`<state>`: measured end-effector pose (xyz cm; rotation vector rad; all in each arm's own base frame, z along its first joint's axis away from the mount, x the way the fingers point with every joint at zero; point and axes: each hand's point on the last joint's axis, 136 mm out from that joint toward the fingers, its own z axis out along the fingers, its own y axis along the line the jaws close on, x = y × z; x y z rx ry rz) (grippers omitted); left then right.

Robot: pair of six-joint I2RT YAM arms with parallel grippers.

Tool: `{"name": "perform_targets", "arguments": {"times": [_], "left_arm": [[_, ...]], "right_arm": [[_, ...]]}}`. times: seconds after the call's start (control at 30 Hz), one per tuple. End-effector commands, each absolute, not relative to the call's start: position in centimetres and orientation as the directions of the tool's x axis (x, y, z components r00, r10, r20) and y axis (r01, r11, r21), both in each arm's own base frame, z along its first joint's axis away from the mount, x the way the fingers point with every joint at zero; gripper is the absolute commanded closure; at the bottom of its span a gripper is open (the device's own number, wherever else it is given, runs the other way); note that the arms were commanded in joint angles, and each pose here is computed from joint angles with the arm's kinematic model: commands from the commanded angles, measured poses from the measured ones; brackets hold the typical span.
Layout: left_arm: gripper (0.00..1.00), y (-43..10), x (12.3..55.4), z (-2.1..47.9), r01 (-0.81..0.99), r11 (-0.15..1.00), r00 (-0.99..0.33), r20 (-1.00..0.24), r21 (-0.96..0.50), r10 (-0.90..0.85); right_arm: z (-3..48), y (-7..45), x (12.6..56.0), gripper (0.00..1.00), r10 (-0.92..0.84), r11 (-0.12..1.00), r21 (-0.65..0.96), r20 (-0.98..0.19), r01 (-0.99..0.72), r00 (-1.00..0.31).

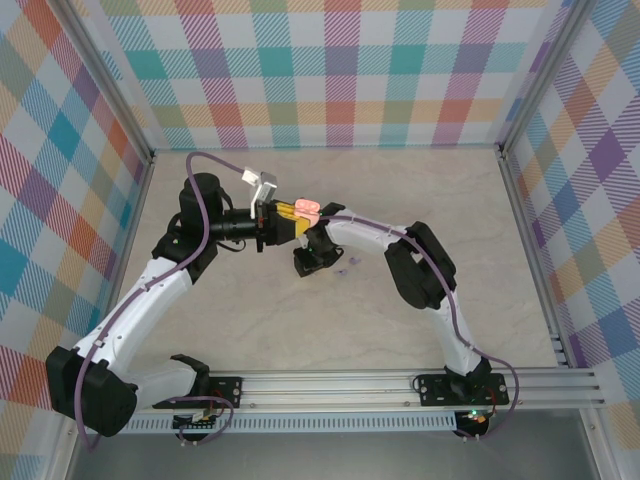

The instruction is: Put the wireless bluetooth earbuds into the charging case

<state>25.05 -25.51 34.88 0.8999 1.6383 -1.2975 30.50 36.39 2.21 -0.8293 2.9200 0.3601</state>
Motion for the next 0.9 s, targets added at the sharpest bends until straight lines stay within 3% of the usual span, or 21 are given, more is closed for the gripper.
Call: {"name": "perform_targets", "arguments": {"times": [0.0,0.87], "left_arm": [[0.90,-25.1,24.6,35.8,0.921,0.197,-0.347,-0.938,-0.336,0.024],[0.90,-25.2,24.6,35.5,0.919,0.199,-0.351,-0.936,-0.339,0.025]], "right_arm": [[1.4,36.3,30.1,0.63,-0.543,0.816,0.157,-0.123,-0.557,-0.830],[-0.5,36.1,29.3,0.70,-0.590,0.802,0.050,-0.092,-0.595,-0.802]]}}
